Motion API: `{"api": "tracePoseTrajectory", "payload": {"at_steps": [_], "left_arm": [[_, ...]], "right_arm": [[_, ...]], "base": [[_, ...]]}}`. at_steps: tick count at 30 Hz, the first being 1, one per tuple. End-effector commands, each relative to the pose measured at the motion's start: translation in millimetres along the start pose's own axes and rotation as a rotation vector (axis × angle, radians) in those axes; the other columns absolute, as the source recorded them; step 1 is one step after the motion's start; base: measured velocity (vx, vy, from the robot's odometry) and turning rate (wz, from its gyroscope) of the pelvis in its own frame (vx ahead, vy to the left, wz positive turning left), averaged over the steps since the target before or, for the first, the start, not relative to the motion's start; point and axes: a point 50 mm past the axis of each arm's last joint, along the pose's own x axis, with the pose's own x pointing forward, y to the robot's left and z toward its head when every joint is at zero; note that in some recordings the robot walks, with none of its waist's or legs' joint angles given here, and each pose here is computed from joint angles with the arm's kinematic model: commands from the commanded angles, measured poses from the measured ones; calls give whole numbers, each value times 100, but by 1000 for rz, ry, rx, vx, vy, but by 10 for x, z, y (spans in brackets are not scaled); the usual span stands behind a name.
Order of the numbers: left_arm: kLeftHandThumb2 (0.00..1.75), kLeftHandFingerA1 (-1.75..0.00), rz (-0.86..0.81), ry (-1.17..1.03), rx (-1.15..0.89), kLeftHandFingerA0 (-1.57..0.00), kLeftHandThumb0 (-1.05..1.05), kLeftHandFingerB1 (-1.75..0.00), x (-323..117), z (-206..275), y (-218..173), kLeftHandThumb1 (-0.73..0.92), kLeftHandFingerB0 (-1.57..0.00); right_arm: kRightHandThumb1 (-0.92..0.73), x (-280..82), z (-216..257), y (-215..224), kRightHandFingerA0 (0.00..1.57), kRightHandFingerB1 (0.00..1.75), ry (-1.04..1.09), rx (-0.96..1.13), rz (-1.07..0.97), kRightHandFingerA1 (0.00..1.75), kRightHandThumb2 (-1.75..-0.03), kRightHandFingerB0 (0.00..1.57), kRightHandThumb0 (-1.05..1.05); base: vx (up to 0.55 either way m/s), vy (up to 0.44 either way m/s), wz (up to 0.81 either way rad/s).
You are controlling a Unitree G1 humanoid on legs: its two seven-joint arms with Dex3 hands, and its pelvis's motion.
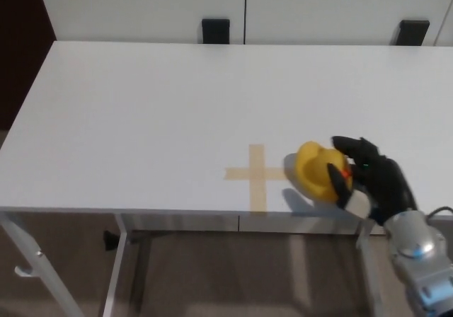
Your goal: The robot uses its right hand to push the yellow duck toy to the center of the white desk.
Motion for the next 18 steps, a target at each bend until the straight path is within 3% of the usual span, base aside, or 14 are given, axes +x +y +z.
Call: {"api": "tracePoseTrajectory", "payload": {"at_steps": [1, 2, 3, 5, 6, 10, 11, 12, 18], "left_arm": [[85, -87, -5, -9, -1, -86, -12, -86, -1, 0, 2, 58, -88], [85, -87, -5, -9, -1, -86, -12, -86, -1, 0, 2, 58, -88], [92, -86, -4, -12, 1, -86, -10, -86, -2, 2, 2, 54, -91], [92, -86, -3, -16, 4, -86, -10, -86, -2, 5, 3, 54, -91], [85, -83, -6, -15, 10, -84, -14, -86, -4, -3, -8, 56, -89], [84, -85, -14, -12, 27, -86, -14, -85, -7, -22, -27, 57, -87], [82, -87, -13, -15, 29, -84, -15, -87, -8, -20, -24, 57, -87], [79, -84, -12, -16, 26, -85, -15, -85, -7, -17, -20, 59, -86], [88, -87, -9, -19, 17, -87, -14, -87, -9, -19, -20, 55, -90]], "right_arm": [[-92, 11, -48, 176, 15, 39, 76, -1, 29, 52, -68, 18, -79], [-92, 12, -48, 177, 15, 39, 76, -1, 29, 52, -68, 18, -79], [-92, 14, -27, 213, 4, 39, 71, -13, 41, 50, -70, 11, -85], [-92, 15, -1, 258, 4, 39, 64, -27, 56, 50, -70, 11, -85], [-73, 8, 15, 300, 0, 39, 60, -31, 65, 42, -116, 8, -85], [-76, -5, 58, 389, 0, 36, 47, -28, 85, 37, -117, 10, -88], [-92, -6, 75, 420, 0, 35, 42, -27, 89, 43, -74, 7, -89], [-76, -4, 99, 458, 1, 37, 34, -34, 92, 40, -117, 9, -92], [-77, -15, 145, 551, 0, 38, 18, -54, 106, 39, -117, 8, -92]], "base": [[0, 0, 0], [0, 0, 0], [0, 0, 0], [0, 0, 0], [0, 0, 0], [0, 0, 0], [0, 0, 0], [0, 0, 0], [0, 0, 0]]}}
